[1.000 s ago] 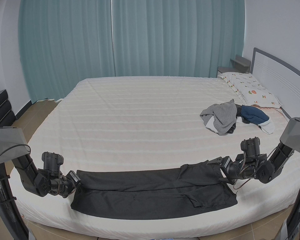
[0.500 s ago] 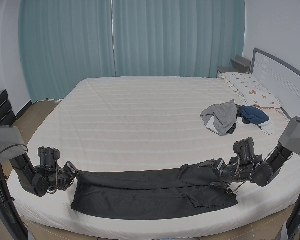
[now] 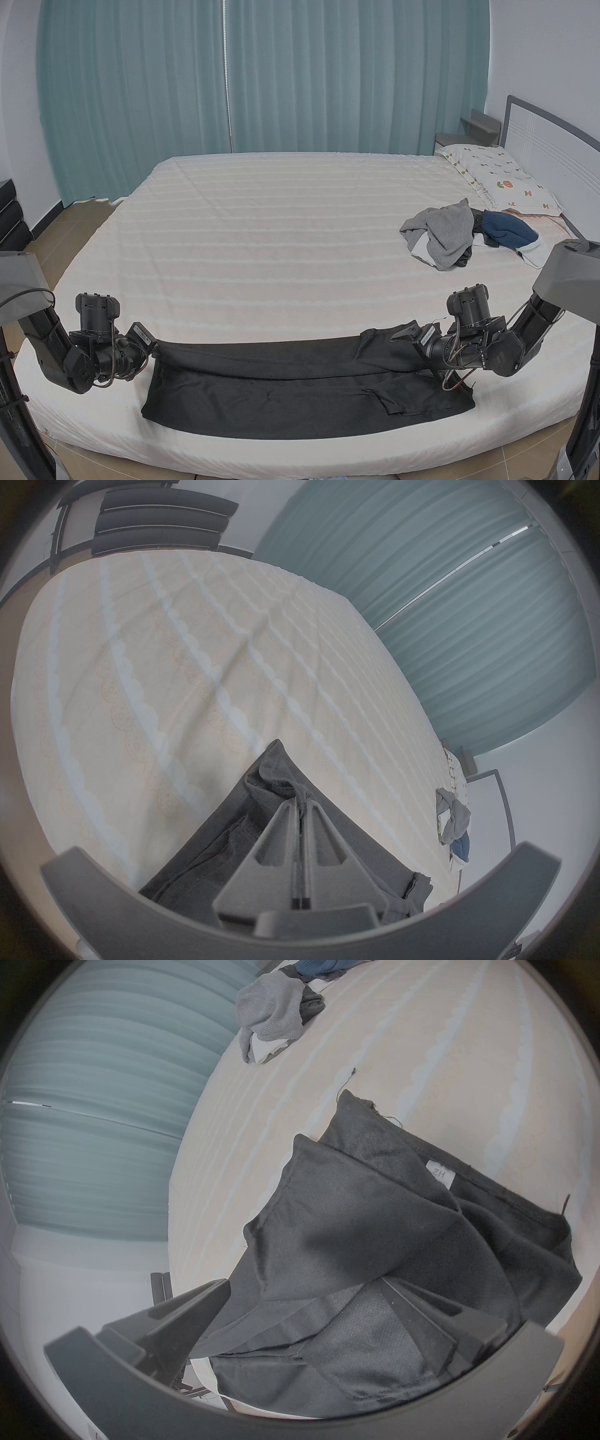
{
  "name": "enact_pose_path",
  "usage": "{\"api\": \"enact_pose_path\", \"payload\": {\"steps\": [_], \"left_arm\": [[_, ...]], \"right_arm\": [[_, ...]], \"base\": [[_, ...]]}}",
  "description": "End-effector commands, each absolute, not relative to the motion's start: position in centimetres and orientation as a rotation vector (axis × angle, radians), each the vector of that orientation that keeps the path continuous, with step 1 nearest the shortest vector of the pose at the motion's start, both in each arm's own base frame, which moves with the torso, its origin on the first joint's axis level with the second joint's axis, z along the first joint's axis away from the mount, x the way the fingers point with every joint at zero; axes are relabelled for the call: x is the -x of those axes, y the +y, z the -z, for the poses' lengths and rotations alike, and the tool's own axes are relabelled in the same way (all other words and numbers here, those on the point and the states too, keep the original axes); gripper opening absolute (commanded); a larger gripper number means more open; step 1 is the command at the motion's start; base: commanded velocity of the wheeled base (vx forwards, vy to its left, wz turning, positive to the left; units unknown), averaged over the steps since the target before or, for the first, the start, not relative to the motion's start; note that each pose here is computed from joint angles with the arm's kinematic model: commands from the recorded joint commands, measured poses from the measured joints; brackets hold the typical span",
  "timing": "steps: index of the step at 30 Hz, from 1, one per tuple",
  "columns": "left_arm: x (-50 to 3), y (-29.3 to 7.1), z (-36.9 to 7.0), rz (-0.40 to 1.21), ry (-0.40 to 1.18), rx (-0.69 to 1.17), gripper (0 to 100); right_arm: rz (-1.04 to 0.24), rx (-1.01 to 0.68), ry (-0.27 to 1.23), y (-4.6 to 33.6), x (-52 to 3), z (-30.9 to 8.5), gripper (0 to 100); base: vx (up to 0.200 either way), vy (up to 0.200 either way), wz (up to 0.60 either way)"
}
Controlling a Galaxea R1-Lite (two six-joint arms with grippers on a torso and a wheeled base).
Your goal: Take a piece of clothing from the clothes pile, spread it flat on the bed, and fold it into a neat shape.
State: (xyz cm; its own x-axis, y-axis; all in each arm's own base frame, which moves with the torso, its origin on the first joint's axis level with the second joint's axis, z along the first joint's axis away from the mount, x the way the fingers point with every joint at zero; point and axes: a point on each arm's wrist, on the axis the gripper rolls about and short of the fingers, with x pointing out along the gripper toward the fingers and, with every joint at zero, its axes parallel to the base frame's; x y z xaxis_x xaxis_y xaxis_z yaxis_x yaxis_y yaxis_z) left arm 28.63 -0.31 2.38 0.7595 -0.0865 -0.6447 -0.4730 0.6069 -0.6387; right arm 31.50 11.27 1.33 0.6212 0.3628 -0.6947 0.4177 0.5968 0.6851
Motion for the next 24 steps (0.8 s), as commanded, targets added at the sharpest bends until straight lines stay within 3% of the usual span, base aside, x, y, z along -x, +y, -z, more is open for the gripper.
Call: {"api": "enact_pose_path", "payload": {"steps": [1, 11, 12, 24], "left_arm": [[-28.6, -0.4, -2.3, -0.244, 0.693, 0.906, 0], [-28.6, -0.4, -2.4, -0.244, 0.692, 0.906, 0], [-28.6, -0.4, -2.4, -0.244, 0.692, 0.906, 0], [-28.9, -0.3, -2.7, -0.237, 0.675, 0.904, 0]], "right_arm": [[0.058, -0.966, 0.943, 11.3, -32.0, -0.5, 100], [0.109, -0.986, 0.897, 11.4, -33.0, -0.3, 100], [0.109, -0.984, 0.896, 11.5, -33.0, -0.3, 0], [0.133, -0.965, 0.898, 11.5, -32.8, -0.1, 0]], "base": [[0.000, 0.000, 0.00], [0.000, 0.000, 0.00], [0.000, 0.000, 0.00], [0.000, 0.000, 0.00]]}}
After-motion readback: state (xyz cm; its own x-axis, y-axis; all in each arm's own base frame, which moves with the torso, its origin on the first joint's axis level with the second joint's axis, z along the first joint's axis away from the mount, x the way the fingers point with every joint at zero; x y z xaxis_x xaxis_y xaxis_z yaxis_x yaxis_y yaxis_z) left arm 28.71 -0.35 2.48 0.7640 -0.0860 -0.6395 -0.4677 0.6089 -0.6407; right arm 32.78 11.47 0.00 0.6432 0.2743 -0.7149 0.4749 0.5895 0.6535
